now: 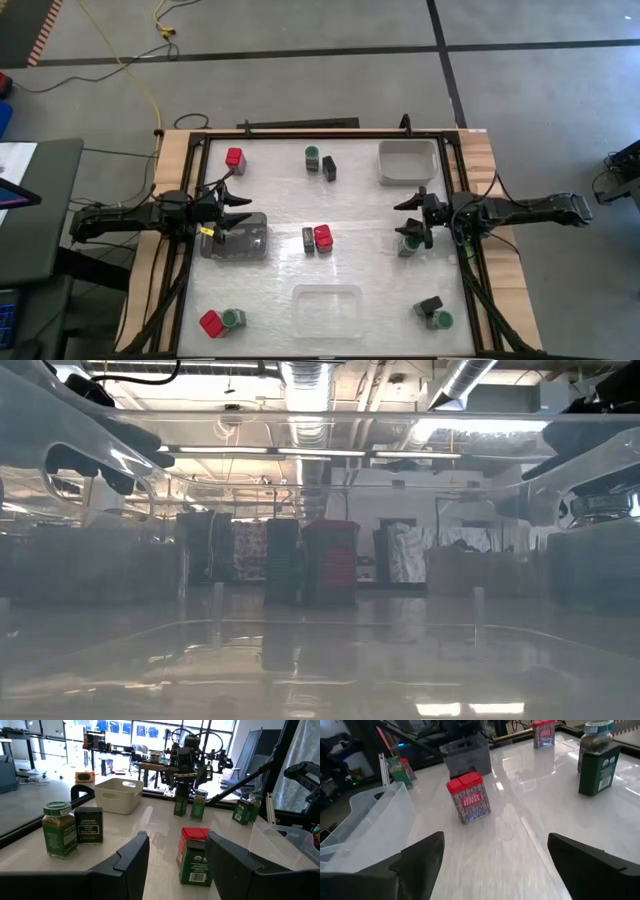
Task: Sort spices by type
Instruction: Put the middle right Green seasoning into the grey bin
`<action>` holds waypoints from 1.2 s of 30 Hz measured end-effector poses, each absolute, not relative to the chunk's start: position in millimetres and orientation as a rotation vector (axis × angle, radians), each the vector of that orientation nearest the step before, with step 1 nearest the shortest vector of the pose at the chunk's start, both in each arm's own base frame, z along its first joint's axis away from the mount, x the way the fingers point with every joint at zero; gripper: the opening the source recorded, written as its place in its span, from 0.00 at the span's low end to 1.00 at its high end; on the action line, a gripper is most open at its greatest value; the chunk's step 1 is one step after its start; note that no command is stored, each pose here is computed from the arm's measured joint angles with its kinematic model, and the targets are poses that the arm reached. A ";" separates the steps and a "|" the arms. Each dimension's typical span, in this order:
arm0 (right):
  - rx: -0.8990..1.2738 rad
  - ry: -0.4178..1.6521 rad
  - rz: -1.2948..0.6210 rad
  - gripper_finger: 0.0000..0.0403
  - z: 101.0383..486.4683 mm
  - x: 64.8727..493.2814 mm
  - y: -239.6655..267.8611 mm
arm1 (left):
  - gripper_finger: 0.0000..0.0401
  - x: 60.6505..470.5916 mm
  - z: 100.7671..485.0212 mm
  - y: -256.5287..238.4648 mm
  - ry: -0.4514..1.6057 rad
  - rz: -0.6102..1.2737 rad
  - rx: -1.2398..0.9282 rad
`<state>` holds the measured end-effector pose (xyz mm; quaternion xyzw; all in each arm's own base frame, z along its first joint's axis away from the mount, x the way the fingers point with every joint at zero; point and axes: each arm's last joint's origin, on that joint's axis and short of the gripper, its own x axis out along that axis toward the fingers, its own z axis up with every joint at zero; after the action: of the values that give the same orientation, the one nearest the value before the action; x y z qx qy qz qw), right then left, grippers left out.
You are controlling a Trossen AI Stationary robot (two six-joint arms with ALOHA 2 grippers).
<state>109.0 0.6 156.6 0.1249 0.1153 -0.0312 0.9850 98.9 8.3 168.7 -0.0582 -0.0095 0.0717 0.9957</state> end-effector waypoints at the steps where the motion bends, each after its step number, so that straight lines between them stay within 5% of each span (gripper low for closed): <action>1: 0.245 0.231 -0.062 0.94 156.7 109.2 0.6 | 0.46 98.9 168.8 8.3 -0.019 0.144 -0.116; 7: 0.233 0.134 -0.047 0.94 168.3 110.5 0.8 | 0.46 98.9 168.8 8.3 -0.019 0.144 -0.116; 16: 0.131 -0.038 -0.029 0.93 241.0 104.2 0.6 | 0.46 98.9 168.8 8.3 -0.019 0.143 -0.116; 28: 0.164 0.500 -0.147 0.92 325.6 119.9 0.0 | 0.46 98.9 168.8 8.3 -0.019 0.144 -0.116; 36: 0.111 0.874 -0.085 0.92 341.0 161.1 21.2 | 0.46 98.9 168.8 8.3 -0.019 0.144 -0.116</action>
<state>161.1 21.2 341.0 0.0535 0.4230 -0.0410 0.9036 98.9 8.3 168.8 -0.0582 -0.0096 0.0718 0.9957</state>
